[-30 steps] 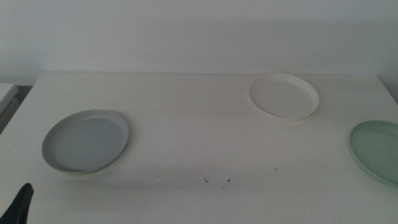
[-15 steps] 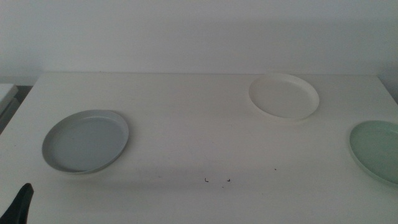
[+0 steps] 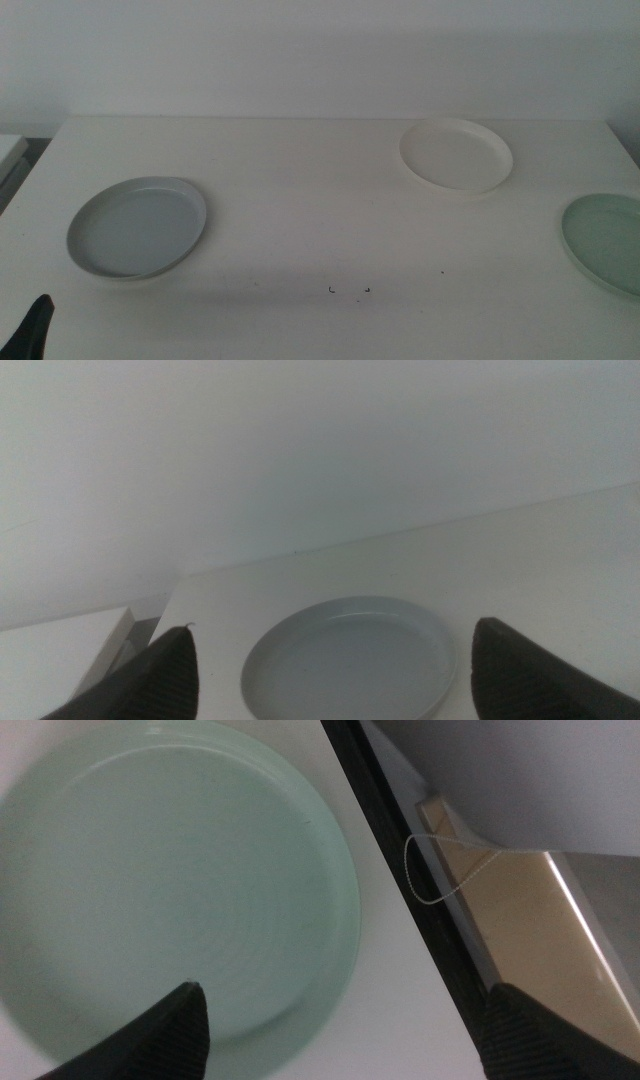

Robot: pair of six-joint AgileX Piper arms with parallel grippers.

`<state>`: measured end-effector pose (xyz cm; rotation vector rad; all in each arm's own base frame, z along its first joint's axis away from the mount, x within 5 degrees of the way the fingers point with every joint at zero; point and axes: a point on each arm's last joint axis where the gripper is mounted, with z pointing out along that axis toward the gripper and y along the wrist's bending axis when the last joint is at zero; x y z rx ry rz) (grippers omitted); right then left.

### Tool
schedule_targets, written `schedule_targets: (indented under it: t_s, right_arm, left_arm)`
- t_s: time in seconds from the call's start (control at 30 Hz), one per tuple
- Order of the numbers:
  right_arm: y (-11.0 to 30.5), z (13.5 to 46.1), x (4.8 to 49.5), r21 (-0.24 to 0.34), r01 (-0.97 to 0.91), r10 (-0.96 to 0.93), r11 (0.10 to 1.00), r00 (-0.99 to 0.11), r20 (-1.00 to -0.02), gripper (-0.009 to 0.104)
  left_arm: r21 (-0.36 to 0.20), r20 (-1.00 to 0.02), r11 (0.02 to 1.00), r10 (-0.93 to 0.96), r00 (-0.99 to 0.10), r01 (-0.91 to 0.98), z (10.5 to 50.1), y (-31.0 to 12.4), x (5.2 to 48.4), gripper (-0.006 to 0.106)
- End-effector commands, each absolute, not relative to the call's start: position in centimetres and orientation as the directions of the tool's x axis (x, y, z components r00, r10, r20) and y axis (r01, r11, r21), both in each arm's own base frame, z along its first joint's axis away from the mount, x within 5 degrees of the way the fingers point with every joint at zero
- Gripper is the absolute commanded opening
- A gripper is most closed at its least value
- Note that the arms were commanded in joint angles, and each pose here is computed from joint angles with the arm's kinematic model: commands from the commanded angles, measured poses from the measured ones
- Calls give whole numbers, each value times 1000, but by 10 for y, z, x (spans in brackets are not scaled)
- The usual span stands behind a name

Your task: Stack the three bowls on top of each other.

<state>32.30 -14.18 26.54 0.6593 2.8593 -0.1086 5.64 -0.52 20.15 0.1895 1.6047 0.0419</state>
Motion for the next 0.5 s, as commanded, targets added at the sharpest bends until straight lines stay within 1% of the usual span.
schedule_targets:
  t_s: [0.0, 0.13, 0.23, 0.47]
  right_arm:
    - [-150, 250, 333, -24, 443, 429, 896, -878, -212, 93]
    - [-158, 217, 346, -27, 449, 437, 893, -881, -182, 93]
    - [-160, 200, 352, -26, 456, 446, 890, -880, -163, 93]
    - [-164, 172, 357, -49, 445, 438, 894, -892, -109, 93]
  left_arm:
    - [138, -990, 986, 140, -15, 94, 203, -5, 56, 94]
    - [138, -990, 986, 140, -15, 94, 203, -5, 56, 94]
    - [138, -990, 986, 140, -15, 94, 203, -5, 56, 94]
    - [138, -990, 986, 140, -15, 94, 203, -5, 56, 94]
